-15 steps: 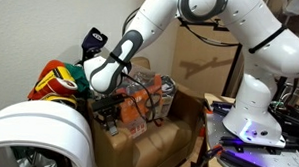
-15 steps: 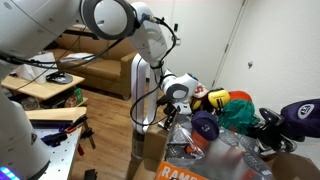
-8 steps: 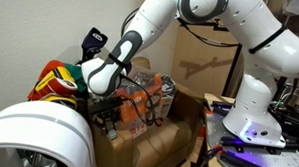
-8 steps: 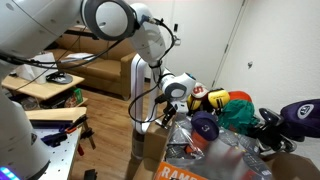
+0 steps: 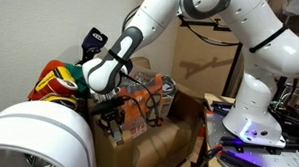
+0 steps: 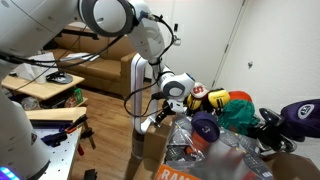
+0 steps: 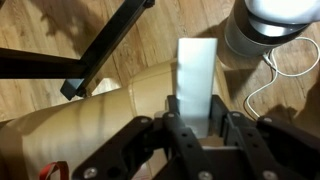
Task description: Remove the remote from the fan then place it on the left arm of the couch
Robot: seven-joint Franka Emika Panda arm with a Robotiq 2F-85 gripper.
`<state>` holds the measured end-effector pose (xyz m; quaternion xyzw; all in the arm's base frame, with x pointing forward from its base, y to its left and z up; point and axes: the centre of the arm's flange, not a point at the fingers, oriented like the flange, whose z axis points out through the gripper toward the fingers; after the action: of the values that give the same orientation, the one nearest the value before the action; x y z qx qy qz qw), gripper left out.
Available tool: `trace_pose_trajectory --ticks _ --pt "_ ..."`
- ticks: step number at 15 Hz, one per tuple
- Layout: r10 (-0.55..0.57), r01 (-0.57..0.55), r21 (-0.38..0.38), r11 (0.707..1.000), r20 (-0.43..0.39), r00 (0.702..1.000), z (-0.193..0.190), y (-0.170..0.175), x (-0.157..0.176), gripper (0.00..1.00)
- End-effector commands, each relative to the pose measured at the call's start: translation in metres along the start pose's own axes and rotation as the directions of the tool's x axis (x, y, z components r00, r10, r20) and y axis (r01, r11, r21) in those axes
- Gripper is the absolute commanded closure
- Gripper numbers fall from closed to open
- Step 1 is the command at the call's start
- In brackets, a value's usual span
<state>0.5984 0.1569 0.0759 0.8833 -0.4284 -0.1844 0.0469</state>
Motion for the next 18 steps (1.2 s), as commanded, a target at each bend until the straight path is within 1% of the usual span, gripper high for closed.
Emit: trace_pose_trajectory --ticks 1,2,3,5,6,10,11,14,16,18 --pt "-0.091 0.093 -0.03 0.995 0.071 0.993 -0.012 0.044 0.002 0.9" --pt "-0.126 0.126 0.011 0.992 0.043 0.991 -0.021 0.042 0.004 0.9" --pt "-0.069 0.069 -0.021 0.997 0.027 0.997 -0.004 0.016 -0.003 0.65" --pt "-0.096 0.096 -0.008 0.995 0.025 0.995 -0.014 0.021 0.001 0.65" --pt "-0.099 0.099 -0.004 0.995 0.026 0.995 -0.017 0.024 0.004 0.9" --pt "-0.117 0.114 -0.077 0.991 -0.042 0.992 -0.007 0.031 0.014 0.9" --pt "-0.129 0.123 -0.084 0.989 -0.069 0.989 -0.003 0.032 0.014 0.9" --pt "-0.159 0.146 -0.119 0.982 -0.107 0.982 0.004 0.035 0.014 0.9" --pt "-0.162 0.145 -0.127 0.981 -0.131 0.978 0.006 0.04 0.013 0.9" --pt "-0.175 0.152 -0.128 0.98 -0.192 0.966 0.006 0.041 0.012 0.9"
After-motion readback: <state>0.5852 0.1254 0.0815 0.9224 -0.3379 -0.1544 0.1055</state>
